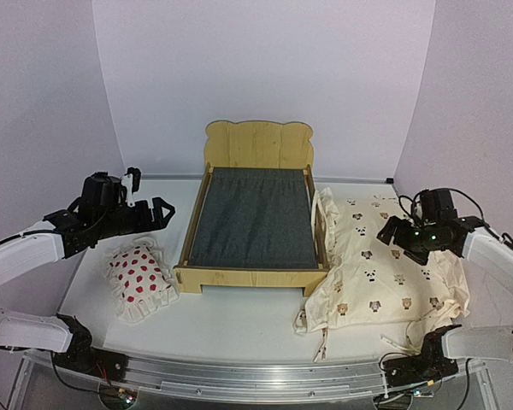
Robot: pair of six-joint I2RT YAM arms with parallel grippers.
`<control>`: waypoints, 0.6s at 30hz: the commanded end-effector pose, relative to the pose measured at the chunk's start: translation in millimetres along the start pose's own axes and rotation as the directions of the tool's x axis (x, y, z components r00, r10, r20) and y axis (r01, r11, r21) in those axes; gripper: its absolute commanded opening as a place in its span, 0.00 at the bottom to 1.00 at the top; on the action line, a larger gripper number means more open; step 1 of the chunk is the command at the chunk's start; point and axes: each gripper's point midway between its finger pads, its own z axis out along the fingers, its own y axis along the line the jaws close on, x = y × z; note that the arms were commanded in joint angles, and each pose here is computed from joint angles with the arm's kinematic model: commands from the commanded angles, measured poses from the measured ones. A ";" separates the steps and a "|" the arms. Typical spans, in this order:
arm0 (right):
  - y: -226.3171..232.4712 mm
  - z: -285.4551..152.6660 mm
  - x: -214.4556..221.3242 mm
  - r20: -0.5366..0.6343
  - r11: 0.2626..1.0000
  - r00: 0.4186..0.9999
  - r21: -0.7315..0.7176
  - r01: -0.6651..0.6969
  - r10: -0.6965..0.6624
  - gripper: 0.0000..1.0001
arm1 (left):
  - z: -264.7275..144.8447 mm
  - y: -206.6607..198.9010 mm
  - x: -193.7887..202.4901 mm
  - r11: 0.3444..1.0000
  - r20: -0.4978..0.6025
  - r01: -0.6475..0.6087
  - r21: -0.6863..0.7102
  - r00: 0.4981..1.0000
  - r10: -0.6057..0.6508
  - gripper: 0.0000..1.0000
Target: Set up the pet bed
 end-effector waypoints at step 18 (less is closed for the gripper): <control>-132.4 -60.2 142.0 0.005 0.658 0.815 0.588 -0.471 0.580 0.98 | -2.7 -32.8 -19.0 0.995 0.067 -0.037 0.092 0.997 0.031 0.99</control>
